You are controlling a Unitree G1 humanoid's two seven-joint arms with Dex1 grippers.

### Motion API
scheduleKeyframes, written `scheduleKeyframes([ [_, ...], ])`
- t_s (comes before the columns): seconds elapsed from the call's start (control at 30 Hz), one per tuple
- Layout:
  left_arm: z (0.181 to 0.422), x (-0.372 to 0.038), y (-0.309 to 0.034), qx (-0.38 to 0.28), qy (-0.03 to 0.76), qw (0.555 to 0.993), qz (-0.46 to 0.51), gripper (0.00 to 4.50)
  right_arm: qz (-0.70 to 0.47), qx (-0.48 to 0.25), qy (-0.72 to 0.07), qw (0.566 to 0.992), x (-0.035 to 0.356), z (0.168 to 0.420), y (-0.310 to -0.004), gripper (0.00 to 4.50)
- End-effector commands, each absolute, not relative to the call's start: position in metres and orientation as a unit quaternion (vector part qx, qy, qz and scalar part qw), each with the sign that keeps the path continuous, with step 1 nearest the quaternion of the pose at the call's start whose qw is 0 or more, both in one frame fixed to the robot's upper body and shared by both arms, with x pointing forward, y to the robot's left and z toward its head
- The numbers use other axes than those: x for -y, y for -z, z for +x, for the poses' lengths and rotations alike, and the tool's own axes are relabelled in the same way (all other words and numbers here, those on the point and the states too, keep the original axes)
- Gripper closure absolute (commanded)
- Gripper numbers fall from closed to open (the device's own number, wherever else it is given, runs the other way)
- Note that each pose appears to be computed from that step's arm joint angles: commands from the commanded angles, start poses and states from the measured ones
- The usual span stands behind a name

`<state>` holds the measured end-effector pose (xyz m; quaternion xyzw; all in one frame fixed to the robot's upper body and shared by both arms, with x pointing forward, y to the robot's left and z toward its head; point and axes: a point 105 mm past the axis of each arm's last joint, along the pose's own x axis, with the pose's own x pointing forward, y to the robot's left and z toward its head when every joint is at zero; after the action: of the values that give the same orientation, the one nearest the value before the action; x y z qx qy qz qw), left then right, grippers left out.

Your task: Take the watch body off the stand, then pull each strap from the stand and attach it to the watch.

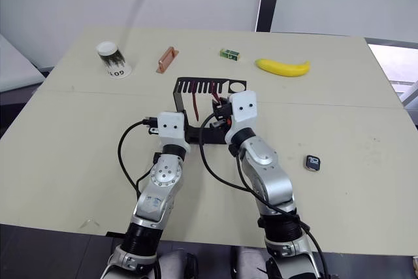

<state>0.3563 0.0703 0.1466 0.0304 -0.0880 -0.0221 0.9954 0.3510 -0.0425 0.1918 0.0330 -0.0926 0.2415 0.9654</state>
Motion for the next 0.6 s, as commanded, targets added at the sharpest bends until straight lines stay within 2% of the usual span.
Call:
scheduleKeyframes([
  [0.03, 0.351, -0.059, -0.142, 0.077, 0.037, 0.996, 0.016, 4.50, 0.040, 0.120, -0.248, 0.960, 0.039, 0.344, -0.206, 4.46],
  [0.2, 0.350, -0.059, -0.142, 0.076, 0.037, 0.996, 0.017, 4.50, 0.027, 0.133, -0.254, 0.958, 0.040, 0.341, -0.209, 4.46],
  [0.43, 0.351, -0.060, -0.140, 0.074, 0.036, 0.996, 0.019, 4.50, -0.076, 0.200, -0.273, 0.938, 0.039, 0.325, -0.216, 4.46],
  [0.6, 0.350, -0.060, -0.140, 0.073, 0.040, 0.996, 0.019, 4.50, -0.098, 0.221, -0.266, 0.933, 0.044, 0.320, -0.215, 4.46],
])
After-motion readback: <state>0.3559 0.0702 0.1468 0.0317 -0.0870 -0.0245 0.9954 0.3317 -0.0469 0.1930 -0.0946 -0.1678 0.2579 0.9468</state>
